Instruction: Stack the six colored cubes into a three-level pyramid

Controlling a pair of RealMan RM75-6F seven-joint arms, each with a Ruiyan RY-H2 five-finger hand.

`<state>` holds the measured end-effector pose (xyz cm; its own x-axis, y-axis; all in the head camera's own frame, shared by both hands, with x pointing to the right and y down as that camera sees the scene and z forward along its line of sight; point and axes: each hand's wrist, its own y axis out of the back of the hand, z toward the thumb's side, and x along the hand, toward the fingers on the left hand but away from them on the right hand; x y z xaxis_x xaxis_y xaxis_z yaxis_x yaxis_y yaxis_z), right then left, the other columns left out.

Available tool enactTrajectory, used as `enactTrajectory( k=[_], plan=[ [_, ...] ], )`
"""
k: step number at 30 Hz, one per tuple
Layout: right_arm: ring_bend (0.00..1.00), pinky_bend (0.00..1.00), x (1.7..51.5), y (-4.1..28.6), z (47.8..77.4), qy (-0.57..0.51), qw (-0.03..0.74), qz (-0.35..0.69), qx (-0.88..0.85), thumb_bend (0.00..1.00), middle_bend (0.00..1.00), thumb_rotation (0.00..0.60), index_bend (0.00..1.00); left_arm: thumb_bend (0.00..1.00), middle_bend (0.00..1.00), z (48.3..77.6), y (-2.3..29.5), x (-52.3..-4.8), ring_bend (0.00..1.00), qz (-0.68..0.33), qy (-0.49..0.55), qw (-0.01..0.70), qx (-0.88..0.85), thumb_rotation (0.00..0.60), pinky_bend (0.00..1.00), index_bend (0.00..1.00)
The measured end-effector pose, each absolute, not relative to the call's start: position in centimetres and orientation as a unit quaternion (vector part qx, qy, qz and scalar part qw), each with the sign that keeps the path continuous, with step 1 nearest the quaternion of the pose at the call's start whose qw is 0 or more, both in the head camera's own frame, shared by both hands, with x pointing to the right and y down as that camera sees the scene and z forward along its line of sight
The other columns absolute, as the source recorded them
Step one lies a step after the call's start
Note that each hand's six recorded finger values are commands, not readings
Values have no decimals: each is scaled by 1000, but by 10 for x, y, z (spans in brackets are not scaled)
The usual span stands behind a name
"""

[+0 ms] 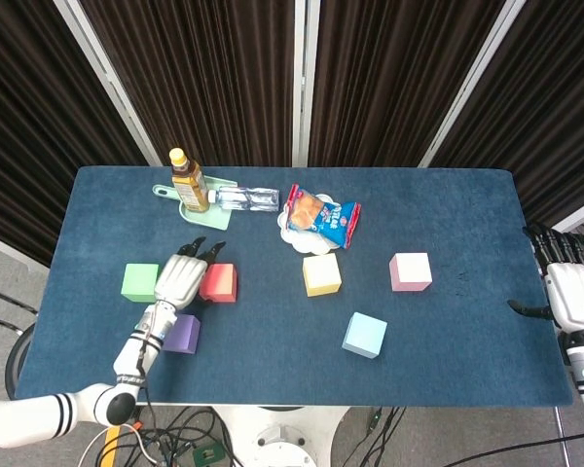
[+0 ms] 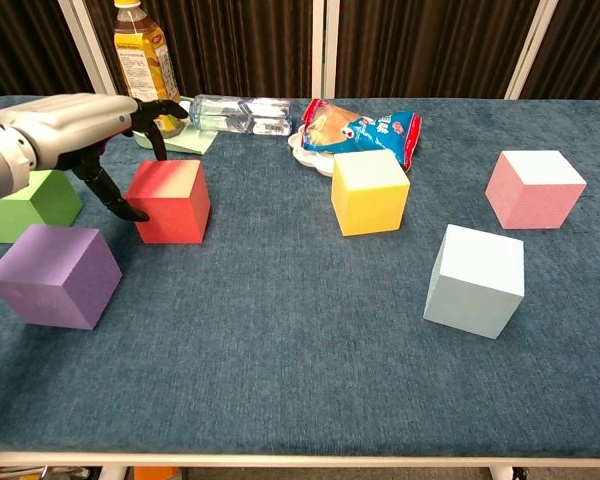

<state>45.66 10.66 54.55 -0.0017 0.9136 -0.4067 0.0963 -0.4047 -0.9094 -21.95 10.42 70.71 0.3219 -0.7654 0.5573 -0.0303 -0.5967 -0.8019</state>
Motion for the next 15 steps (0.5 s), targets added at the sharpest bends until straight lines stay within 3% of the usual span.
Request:
enactTrajectory(
  k=[7, 15],
  plan=[
    [0, 0, 461, 107, 547, -417, 350, 577, -609, 11, 0, 600, 0, 86, 376, 716, 105, -208, 72, -503, 271, 352, -741, 600, 181, 97],
    [0, 0, 468, 108, 546, -423, 346, 578, -607, 15, 0, 600, 0, 159, 433, 707, 100, -197, 103, -488, 295, 338, -748, 600, 183, 111]
  ],
)
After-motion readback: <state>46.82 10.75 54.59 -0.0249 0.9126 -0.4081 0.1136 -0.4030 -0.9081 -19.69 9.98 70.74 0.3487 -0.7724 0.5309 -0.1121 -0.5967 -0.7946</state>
